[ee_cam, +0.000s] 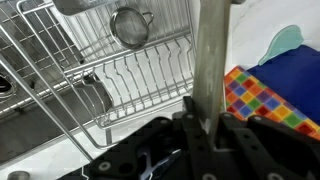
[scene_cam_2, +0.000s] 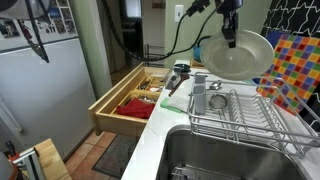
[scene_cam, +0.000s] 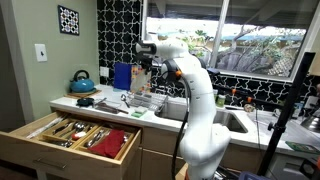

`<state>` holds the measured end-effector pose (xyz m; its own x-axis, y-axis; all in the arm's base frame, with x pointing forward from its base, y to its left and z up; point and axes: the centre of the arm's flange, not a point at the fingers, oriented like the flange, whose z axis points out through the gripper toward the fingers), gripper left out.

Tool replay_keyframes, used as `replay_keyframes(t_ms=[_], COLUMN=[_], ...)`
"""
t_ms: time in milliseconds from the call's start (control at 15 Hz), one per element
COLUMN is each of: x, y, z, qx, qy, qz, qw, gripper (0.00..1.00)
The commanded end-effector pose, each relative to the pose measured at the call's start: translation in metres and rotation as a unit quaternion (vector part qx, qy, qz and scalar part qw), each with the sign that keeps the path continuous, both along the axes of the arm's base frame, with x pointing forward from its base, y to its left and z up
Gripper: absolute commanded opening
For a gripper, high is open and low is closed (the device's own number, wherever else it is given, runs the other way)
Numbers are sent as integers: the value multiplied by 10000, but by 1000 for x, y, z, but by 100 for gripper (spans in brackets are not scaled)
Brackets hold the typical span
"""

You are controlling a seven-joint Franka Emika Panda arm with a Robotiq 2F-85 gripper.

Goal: Pick up the plate from the dish rack, turn it one hundred and eighty degrees clockwise and put it back in the dish rack

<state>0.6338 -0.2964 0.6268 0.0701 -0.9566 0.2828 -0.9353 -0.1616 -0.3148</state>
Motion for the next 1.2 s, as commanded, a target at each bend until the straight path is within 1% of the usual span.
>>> replay_keyframes(t_ms=[0, 133, 267, 400, 467, 667, 867, 933, 1000, 1133], x=[3, 3, 1, -6, -9, -18, -26, -31, -38, -40], y=[-4, -3, 1, 5, 7, 9, 7, 8, 15, 14], z=[14, 16, 23, 36, 43, 63, 79, 82, 64, 69], qx=[55, 115, 409, 833, 970, 1397, 1660, 1729, 1507, 1567], qy=[105, 144, 238, 359, 385, 269, 50, -4, 129, 49], qz=[24, 2, -340, -740, -981, -1581, -2274, -2385, -2094, -2264], qw=[9999, 9998, 9983, 9931, 9897, 9771, 9595, 9556, 9661, 9613], gripper=[6, 6, 6, 6, 6, 6, 5, 5, 11, 11])
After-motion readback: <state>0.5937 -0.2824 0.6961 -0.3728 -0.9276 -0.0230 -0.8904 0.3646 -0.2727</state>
